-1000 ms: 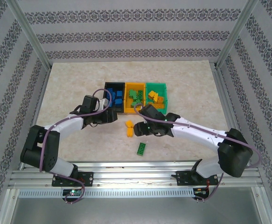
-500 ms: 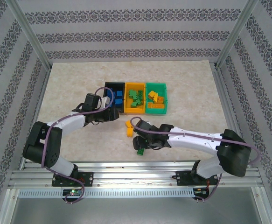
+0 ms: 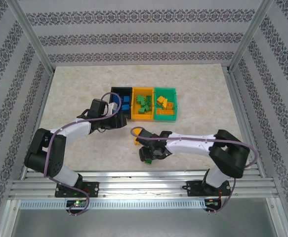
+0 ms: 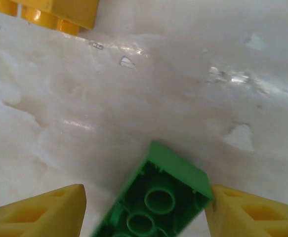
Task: Sort the legos into containers by color
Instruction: Pick up the lego from the bottom-center of the table, then place the lego in the container.
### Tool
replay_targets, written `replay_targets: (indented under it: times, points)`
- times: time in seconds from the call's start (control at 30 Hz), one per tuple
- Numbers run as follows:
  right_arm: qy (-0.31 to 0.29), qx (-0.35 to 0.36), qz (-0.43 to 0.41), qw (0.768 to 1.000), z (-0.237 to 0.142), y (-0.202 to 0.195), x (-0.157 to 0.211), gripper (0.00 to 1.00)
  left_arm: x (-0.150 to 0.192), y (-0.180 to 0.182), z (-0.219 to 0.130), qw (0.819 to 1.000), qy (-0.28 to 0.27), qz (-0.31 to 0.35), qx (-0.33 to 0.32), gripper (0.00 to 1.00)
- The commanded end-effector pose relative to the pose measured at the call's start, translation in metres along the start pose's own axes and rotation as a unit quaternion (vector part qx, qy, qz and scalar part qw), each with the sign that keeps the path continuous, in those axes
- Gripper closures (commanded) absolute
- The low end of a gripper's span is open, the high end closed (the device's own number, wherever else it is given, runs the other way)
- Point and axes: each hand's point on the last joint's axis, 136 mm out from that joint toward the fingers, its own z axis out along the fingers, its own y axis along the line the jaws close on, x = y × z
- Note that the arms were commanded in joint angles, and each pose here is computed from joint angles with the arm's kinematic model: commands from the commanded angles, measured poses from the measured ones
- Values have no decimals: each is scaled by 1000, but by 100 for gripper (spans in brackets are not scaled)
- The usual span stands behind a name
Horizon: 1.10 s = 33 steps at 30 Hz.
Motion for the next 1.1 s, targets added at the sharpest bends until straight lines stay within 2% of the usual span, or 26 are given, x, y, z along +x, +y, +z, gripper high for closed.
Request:
replay_targets:
  times: [0.0, 0.03, 0.13, 0.27, 0.67, 0.83, 1.07]
  points:
    - [22, 2, -30, 999, 4, 13, 4, 37, -12, -11, 0, 1000, -17, 20, 12, 41]
    - [25, 4, -34, 999, 6, 14, 4, 38, -11, -10, 0, 1000, -15, 21, 10, 41]
    - [29, 8, -43, 999, 8, 17, 4, 57, -9, -9, 0, 1000, -12, 25, 6, 41]
    - [29, 12, -44, 999, 8, 17, 3, 63, -9, -9, 0, 1000, -12, 26, 6, 41]
    - [-8, 67, -29, 997, 1, -14, -10, 60, -14, -11, 4, 999, -13, 28, 11, 41]
    - [-29, 72, -16, 997, -4, -34, -33, 61, -19, -15, 2, 999, -11, 33, 13, 41]
    - [-84, 54, 2, 995, -34, -57, -76, 61, -19, -14, -6, 999, -16, 39, -4, 41]
